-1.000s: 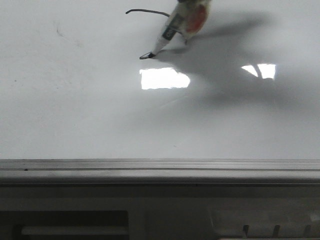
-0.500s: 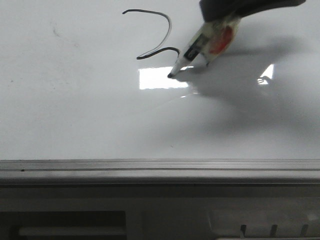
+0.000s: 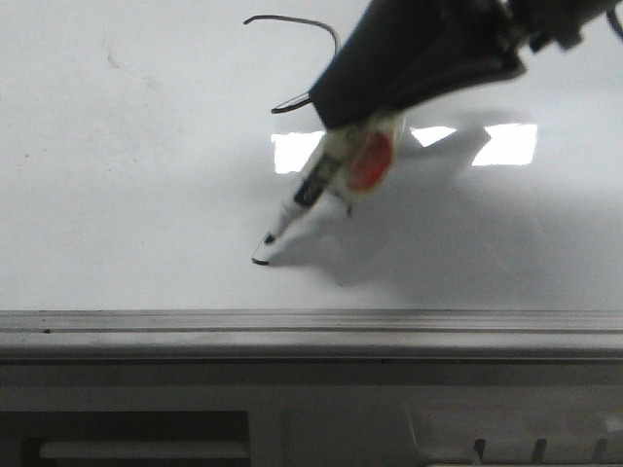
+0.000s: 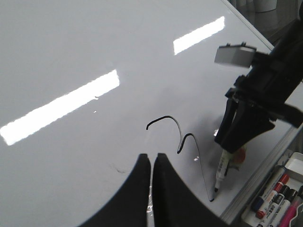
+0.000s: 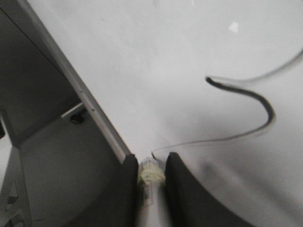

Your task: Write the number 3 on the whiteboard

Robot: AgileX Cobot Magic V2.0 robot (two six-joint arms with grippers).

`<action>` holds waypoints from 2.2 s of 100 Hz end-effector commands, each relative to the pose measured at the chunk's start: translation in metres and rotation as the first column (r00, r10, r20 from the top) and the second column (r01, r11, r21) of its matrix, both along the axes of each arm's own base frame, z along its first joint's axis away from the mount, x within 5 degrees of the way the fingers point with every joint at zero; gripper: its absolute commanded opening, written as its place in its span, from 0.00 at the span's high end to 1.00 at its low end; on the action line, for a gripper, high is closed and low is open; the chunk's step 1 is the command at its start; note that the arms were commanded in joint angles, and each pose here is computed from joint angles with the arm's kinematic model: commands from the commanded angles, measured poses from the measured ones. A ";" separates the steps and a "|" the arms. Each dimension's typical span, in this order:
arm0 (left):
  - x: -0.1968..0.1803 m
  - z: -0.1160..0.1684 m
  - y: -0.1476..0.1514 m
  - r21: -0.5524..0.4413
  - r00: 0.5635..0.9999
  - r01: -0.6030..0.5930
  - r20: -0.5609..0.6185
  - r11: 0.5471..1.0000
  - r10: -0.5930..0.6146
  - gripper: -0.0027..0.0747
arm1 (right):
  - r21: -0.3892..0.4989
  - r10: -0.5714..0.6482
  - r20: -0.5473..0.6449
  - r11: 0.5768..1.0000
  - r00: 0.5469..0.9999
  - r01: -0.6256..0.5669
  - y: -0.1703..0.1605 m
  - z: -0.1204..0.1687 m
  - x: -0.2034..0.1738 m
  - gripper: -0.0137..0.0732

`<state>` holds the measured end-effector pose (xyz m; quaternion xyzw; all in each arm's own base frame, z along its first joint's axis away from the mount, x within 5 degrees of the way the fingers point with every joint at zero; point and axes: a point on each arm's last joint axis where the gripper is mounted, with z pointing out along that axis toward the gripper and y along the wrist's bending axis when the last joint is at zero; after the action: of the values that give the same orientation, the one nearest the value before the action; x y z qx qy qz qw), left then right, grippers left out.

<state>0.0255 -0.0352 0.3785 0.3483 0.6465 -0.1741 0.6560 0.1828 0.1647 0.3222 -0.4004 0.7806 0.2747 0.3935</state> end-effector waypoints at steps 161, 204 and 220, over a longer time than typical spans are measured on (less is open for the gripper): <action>0.080 0.020 -0.107 -0.032 0.778 0.524 -0.390 0.851 -0.493 0.99 | 0.042 0.469 0.412 0.846 0.781 -0.531 0.024 0.131 -0.085 0.83; 0.091 0.000 -0.095 -0.174 0.866 0.252 -0.398 0.952 -0.302 0.99 | 0.069 0.172 0.565 0.965 0.807 -0.254 -0.021 0.157 -0.079 0.35; 0.107 -0.035 -0.086 -0.296 0.863 -0.018 -0.487 0.955 -0.134 0.99 | 0.112 0.023 0.540 0.989 0.841 -0.099 -0.050 0.156 -0.079 0.64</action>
<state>0.1222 -0.1273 0.3455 0.3159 0.7406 -0.3557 0.4745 0.1066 0.1313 0.4665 -0.5101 0.6006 0.2241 0.5735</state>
